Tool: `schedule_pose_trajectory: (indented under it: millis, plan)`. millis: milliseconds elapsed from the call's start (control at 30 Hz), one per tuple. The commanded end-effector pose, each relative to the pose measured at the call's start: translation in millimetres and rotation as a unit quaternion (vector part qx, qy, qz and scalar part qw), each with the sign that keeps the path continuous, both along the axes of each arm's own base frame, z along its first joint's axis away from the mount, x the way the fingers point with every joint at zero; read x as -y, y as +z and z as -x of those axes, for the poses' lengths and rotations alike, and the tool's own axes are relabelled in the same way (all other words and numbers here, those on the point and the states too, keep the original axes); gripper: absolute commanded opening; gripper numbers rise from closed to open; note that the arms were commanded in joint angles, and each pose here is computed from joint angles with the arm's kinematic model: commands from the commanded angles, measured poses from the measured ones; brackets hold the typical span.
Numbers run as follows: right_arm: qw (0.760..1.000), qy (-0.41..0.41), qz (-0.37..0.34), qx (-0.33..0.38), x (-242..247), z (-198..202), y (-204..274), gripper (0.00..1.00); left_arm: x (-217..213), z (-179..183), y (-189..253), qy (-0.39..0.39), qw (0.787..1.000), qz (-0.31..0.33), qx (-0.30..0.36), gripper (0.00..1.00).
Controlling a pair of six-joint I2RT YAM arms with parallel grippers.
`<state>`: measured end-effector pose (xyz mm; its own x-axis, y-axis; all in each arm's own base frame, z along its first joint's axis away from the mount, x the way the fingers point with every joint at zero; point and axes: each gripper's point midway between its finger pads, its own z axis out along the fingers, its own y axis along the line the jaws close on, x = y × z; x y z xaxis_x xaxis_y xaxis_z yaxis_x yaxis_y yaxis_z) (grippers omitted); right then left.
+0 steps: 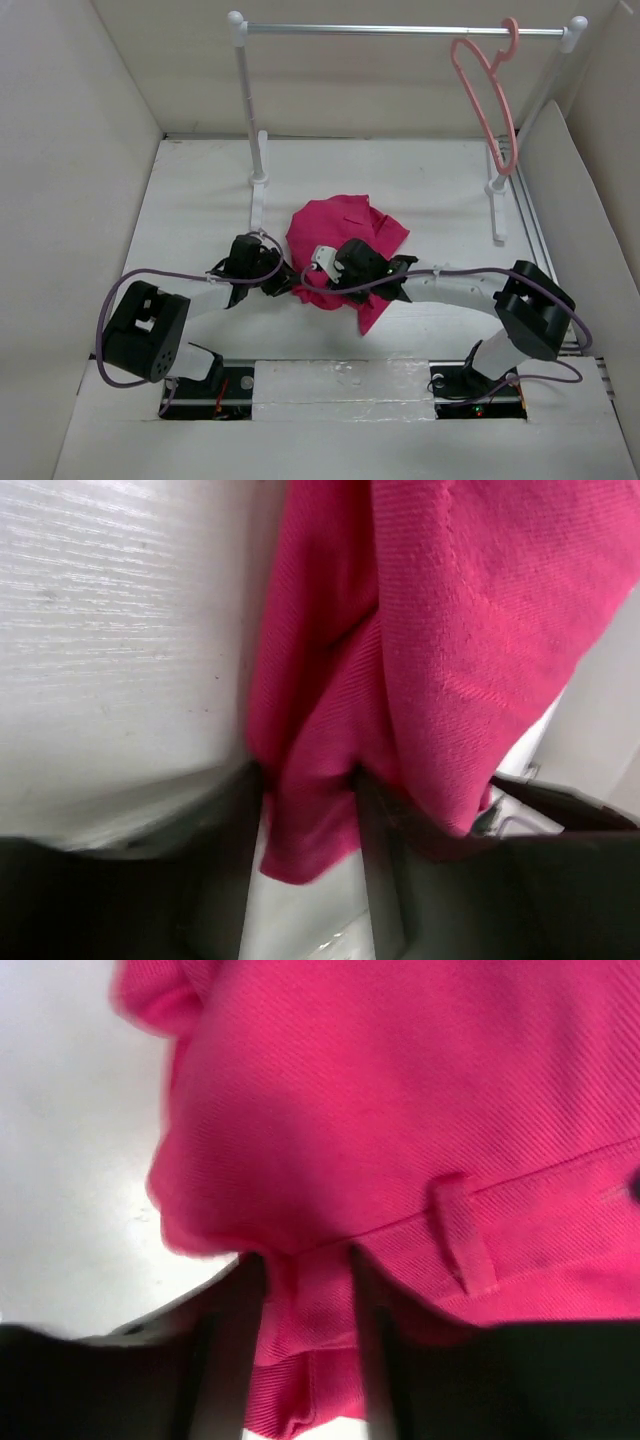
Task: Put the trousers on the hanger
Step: Fold the trousers
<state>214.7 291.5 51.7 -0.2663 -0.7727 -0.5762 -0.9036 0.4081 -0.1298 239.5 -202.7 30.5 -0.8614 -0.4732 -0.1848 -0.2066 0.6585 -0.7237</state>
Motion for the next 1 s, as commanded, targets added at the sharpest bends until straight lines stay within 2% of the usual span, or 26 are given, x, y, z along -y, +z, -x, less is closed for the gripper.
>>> schedule_pose_trajectory:
  millis: [0,67,133,167,233,300,367,400,433,467,500,533,567,600,633,667,700,767,800,833,867,900,933,967]
  plan:
    - [0.996,-0.062,0.011,0.066,9,-28,14,0.27,6,-3,1,-0.004,1.0,0.02,0.009,0.18]
    - [0.993,-0.078,0.012,0.084,13,-35,25,0.0,4,-9,8,0.004,1.0,0.014,0.022,0.01]
    - [0.992,-0.08,-0.004,0.099,9,-39,47,0.0,-2,-18,18,0.02,0.999,-0.008,0.034,0.0]
    - [0.989,-0.082,-0.028,0.116,8,-41,70,0.0,-3,-23,37,0.024,0.998,-0.006,0.058,0.0]
    - [0.985,-0.081,-0.05,0.145,8,-46,108,0.0,-15,-39,67,0.045,0.994,-0.047,0.093,0.0]
    - [0.977,-0.088,-0.081,0.178,13,-51,156,0.0,-33,-54,128,0.071,0.984,-0.071,0.148,0.0]
    - [0.965,-0.089,-0.112,0.221,20,-60,224,0.0,-56,-68,190,0.119,0.964,-0.103,0.213,0.0]
    - [0.958,-0.086,-0.129,0.24,22,-59,254,0.0,-67,-75,250,0.145,0.949,-0.112,0.257,0.0]
    - [0.943,-0.087,-0.157,0.28,29,-63,313,0.0,-81,-78,284,0.163,0.932,-0.137,0.293,0.0]
    - [0.935,-0.081,-0.177,0.298,33,-62,344,0.0,-85,-79,312,0.17,0.923,-0.143,0.314,0.0]
    - [0.927,-0.085,-0.187,0.314,40,-68,371,0.0,-93,-73,377,0.188,0.903,-0.131,0.363,0.0]
    - [0.924,-0.079,-0.18,0.329,47,-68,391,0.0,-102,-70,407,0.196,0.888,-0.144,0.391,0.0]
    - [0.897,-0.08,-0.228,0.37,60,-59,456,0.0,-103,-73,427,0.199,0.881,-0.148,0.402,0.0]
    - [0.889,-0.082,-0.235,0.385,69,-59,478,0.0,-111,-56,481,0.212,0.861,-0.13,0.443,0.0]
    - [0.893,-0.073,-0.222,0.384,70,-60,483,0.0,-113,-51,499,0.213,0.855,-0.124,0.457,0.0]
    - [0.873,-0.07,-0.253,0.412,82,-46,521,0.0,-112,-49,510,0.208,0.85,-0.125,0.467,0.0]
    - [0.872,-0.063,-0.253,0.414,84,-43,525,0.0,-113,-39,527,0.206,0.843,-0.113,0.484,0.09]
    - [0.874,-0.036,-0.253,0.413,87,-29,523,0.0,-111,-23,531,0.188,0.84,-0.101,0.499,0.29]
    - [0.895,-0.028,-0.223,0.385,81,-34,486,0.0,-106,-28,511,0.176,0.849,-0.107,0.486,0.42]
    - [0.903,-0.032,-0.22,0.369,80,-33,466,0.0,-105,-27,499,0.169,0.853,-0.11,0.481,0.47]
    - [0.899,-0.04,-0.232,0.37,101,-14,460,0.0,-110,-16,492,0.169,0.852,-0.112,0.483,0.51]
    - [0.93,-0.048,-0.175,0.319,99,-21,384,0.0,-109,-26,451,0.158,0.869,-0.141,0.447,0.61]
    - [0.939,-0.103,-0.167,0.283,117,-17,352,0.0,-118,-23,433,0.171,0.872,-0.161,0.429,0.68]
    - [0.936,-0.198,-0.144,0.251,155,-10,304,0.0,-121,-32,382,0.159,0.889,-0.206,0.377,0.84]
